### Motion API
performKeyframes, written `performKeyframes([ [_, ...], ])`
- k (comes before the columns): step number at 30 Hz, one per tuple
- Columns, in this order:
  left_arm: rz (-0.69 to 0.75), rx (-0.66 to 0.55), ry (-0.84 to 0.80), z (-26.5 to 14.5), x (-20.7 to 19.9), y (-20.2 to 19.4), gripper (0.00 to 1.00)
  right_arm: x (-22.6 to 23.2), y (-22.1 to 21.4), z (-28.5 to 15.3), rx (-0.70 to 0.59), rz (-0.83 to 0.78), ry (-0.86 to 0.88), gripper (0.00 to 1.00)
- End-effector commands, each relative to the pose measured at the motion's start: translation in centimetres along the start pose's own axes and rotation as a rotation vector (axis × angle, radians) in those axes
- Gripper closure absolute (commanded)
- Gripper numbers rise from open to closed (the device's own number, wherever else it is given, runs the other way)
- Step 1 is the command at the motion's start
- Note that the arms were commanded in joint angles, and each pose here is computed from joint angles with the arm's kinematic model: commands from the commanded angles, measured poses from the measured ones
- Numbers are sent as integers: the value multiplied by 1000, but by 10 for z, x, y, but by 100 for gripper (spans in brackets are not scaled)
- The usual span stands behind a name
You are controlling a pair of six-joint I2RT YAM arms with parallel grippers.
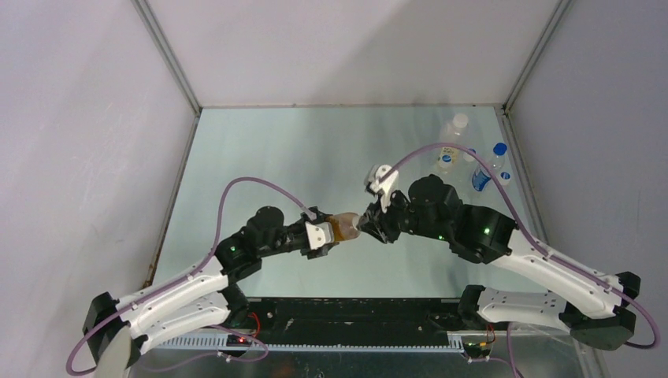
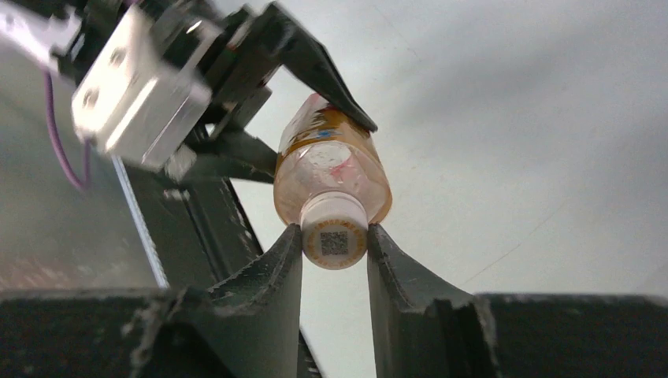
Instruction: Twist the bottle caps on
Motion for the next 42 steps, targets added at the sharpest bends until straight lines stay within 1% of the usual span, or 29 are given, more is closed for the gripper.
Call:
performKeyframes([
  [1,70,-174,260,-2,25,38,93,-6,18,15,-104,544,-253,100],
  [3,80,-156,317,-4,27,35,93,-8,17,16,-119,669,-315,100],
  [4,74,-142,343,-4,28,31,93,-9,18,17,-125,688,-323,100],
  [5,71,-135,346,-4,28,30,93,-9,20,17,-134,678,-314,100],
  [6,65,-118,348,-4,27,26,92,-8,20,15,-130,622,-292,99],
  [7,59,-108,343,-4,26,25,92,-8,23,15,-141,580,-276,91],
  [8,55,-87,330,-4,25,21,91,-9,24,10,-143,490,-249,79],
  [9,49,-86,303,-4,23,21,91,-9,25,8,-153,447,-238,72],
  [10,37,-55,283,-4,22,16,91,-9,26,3,-156,355,-209,62],
  [11,27,-63,239,-4,19,18,92,-9,27,-4,-166,308,-190,57],
  [12,11,-35,217,-4,19,13,92,-7,27,-7,-162,211,-139,47],
  [13,1,-47,163,-4,15,14,92,-6,28,-15,-173,172,-116,44],
  [14,-12,-35,139,-5,14,12,92,-4,28,-18,-177,95,-66,40],
  [15,-21,-40,87,-4,11,13,93,-3,28,-25,-191,63,-46,40],
  [16,-34,-20,60,-5,9,9,93,0,27,-28,-191,-14,10,38],
  [17,-35,-31,17,-4,6,11,93,-1,27,-33,-202,-47,28,38],
  [20,-37,-30,-53,-4,1,11,93,3,17,-38,-165,-181,117,37],
  [22,-30,-47,-119,-3,-4,14,93,5,11,-39,-139,-246,173,37],
  [25,-18,-43,-157,-1,-4,18,93,7,5,-36,-112,-323,223,37],
  [29,-4,-47,-188,1,-5,21,94,4,3,-31,-93,-374,227,37],
  [36,6,-60,-199,0,-5,25,94,3,1,-20,-71,-389,243,40],
  [38,6,-60,-198,0,-4,24,94,3,0,-18,-67,-387,249,42],
  [42,8,-74,-190,1,-4,26,94,4,0,-14,-63,-373,269,51],
])
Point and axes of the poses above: each gripper's point midway between its finger pads, its own z axis out along the fingers, its own x axis along the line the jaws close on, y = z × x, the point moved 8 cm from there along -z, back along the fingers, and after that the axes turned 3 degrees about -z, right-handed, at the moved point
